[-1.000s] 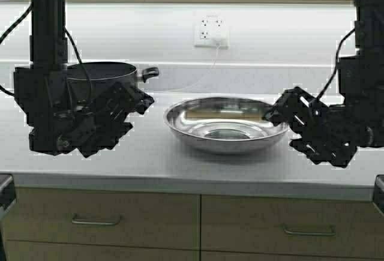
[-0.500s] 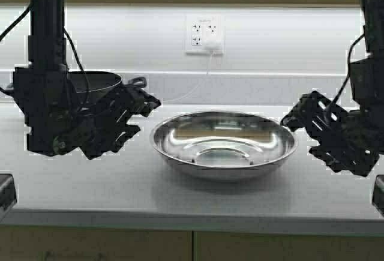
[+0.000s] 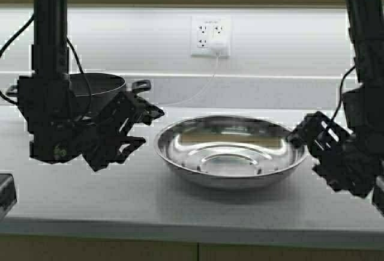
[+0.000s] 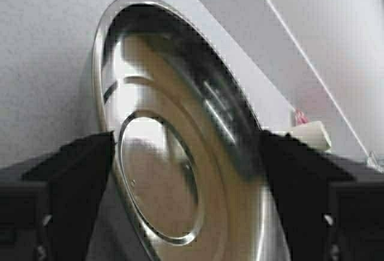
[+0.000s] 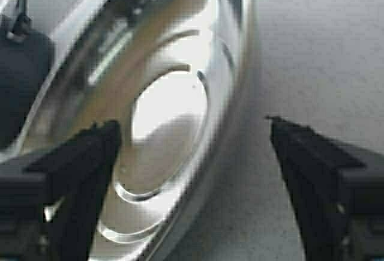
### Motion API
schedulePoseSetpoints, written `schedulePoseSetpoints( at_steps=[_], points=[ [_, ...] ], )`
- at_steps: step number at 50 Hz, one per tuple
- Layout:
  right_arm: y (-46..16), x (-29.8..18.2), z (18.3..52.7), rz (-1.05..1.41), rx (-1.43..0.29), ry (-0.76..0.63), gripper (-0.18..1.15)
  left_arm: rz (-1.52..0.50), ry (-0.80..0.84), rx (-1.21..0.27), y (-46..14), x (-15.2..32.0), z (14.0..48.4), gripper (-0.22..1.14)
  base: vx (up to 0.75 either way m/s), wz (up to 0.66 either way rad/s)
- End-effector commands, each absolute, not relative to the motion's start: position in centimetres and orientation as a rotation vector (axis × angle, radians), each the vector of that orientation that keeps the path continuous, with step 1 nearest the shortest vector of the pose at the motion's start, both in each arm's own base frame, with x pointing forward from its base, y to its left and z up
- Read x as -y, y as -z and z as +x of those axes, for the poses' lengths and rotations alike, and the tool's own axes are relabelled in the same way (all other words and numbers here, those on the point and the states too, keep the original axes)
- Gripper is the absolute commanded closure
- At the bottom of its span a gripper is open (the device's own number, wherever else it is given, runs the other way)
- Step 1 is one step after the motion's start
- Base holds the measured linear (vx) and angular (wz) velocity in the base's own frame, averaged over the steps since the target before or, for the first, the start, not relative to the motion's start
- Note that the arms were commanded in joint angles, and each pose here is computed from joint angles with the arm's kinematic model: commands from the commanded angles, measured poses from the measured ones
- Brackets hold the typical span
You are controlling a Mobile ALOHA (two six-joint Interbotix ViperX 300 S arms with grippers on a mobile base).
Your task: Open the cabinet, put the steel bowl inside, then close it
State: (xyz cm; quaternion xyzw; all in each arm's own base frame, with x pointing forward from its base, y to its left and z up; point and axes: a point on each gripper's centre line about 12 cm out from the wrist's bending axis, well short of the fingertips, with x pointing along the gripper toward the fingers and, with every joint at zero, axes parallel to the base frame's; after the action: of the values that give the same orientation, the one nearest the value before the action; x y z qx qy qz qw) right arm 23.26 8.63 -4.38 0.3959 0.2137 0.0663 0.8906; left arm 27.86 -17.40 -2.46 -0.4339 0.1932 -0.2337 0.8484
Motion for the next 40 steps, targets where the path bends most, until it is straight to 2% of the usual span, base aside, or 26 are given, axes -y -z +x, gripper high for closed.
schedulePoseSetpoints(
  at_steps=[1, 23, 40],
  points=[
    [4.1, -8.8, 24.0, 0.842, -0.417, -0.164, -0.07, -0.960, 0.515, -0.416, 3.6, 17.8, 29.0, -0.09, 0.01, 0.01],
    [4.9, -9.1, 25.7, 0.873, -0.385, -0.186, -0.06, -1.002, 0.509, -0.372, 5.2, 17.2, 32.2, -0.09, 0.00, 0.00],
    [5.0, -9.3, 26.6, 0.892, -0.360, -0.198, -0.05, -1.001, 0.503, -0.372, 5.6, 17.3, 33.0, -0.07, 0.00, 0.00]
  ],
)
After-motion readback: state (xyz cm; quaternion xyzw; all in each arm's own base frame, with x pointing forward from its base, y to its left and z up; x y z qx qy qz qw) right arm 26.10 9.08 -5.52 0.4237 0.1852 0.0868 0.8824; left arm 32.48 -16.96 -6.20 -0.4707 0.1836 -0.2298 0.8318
